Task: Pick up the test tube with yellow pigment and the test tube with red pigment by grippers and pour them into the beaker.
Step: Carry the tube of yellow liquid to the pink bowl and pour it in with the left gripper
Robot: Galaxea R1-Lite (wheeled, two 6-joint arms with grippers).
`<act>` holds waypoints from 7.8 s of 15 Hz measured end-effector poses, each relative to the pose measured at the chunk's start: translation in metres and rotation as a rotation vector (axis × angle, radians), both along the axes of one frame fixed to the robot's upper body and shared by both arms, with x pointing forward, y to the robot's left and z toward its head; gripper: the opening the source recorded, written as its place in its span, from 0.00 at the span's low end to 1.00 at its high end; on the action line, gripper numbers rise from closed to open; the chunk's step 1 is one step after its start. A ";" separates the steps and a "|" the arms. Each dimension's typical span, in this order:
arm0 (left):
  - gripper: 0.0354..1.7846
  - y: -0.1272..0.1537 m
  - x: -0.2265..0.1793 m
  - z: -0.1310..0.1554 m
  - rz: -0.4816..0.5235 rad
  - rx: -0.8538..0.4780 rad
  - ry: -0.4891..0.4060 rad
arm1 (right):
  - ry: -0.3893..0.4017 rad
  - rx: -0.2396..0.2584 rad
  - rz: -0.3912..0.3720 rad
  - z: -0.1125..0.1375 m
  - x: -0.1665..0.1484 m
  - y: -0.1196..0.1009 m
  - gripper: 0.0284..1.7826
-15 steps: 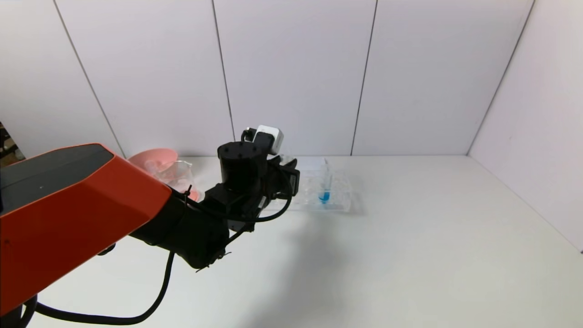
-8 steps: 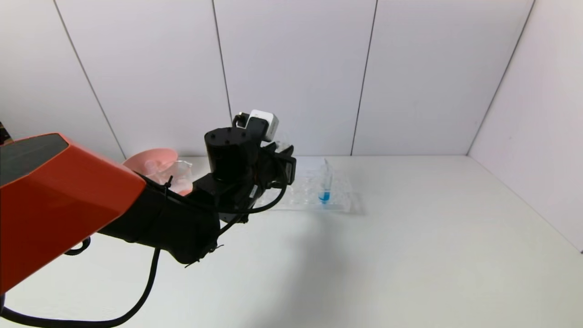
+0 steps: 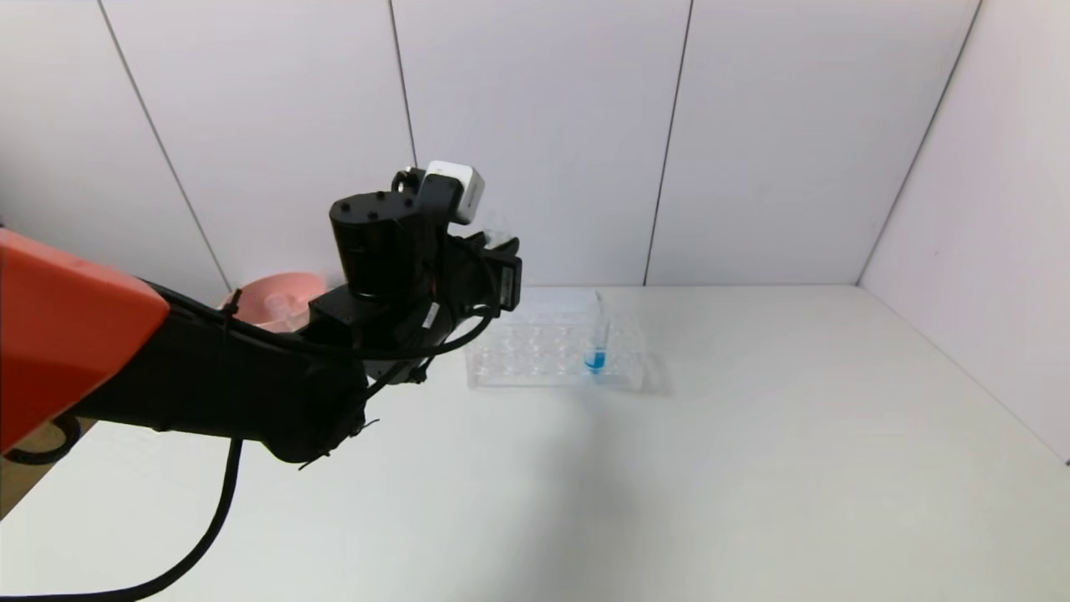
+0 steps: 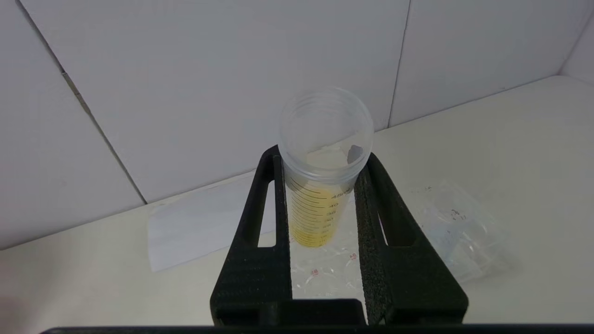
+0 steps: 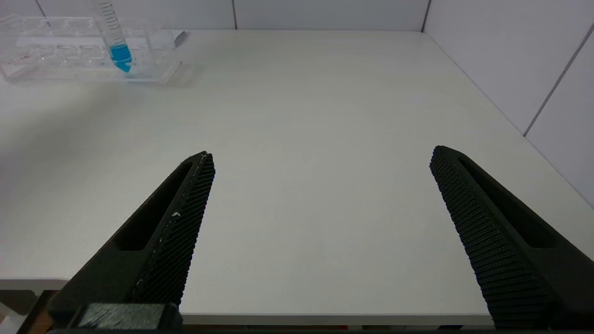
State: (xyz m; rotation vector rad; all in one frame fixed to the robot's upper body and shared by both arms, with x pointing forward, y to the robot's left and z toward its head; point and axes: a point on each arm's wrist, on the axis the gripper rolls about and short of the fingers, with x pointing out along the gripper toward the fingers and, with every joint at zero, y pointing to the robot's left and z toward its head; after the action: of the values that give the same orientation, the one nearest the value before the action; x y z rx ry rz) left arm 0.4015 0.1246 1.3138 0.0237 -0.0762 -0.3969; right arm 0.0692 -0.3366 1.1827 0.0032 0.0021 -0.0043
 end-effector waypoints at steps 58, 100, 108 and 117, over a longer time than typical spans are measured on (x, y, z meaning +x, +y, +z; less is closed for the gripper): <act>0.22 0.256 0.024 0.019 0.398 0.087 0.290 | 0.000 0.000 0.000 0.000 0.000 0.000 0.95; 0.22 0.308 0.041 0.029 -0.256 0.660 0.322 | 0.000 0.000 0.000 0.000 0.000 0.000 0.95; 0.22 0.302 0.052 0.040 -0.286 0.828 0.436 | 0.000 0.000 0.000 0.000 0.000 0.000 0.95; 0.22 0.290 0.069 0.036 -0.295 0.930 0.487 | 0.000 0.000 0.000 0.000 0.000 0.000 0.95</act>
State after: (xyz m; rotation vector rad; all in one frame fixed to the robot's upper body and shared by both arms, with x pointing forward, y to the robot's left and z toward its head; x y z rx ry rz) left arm 0.4701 0.4149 1.3495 0.8374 0.5982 -0.6943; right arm 0.0692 -0.3366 1.1827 0.0028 0.0021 -0.0047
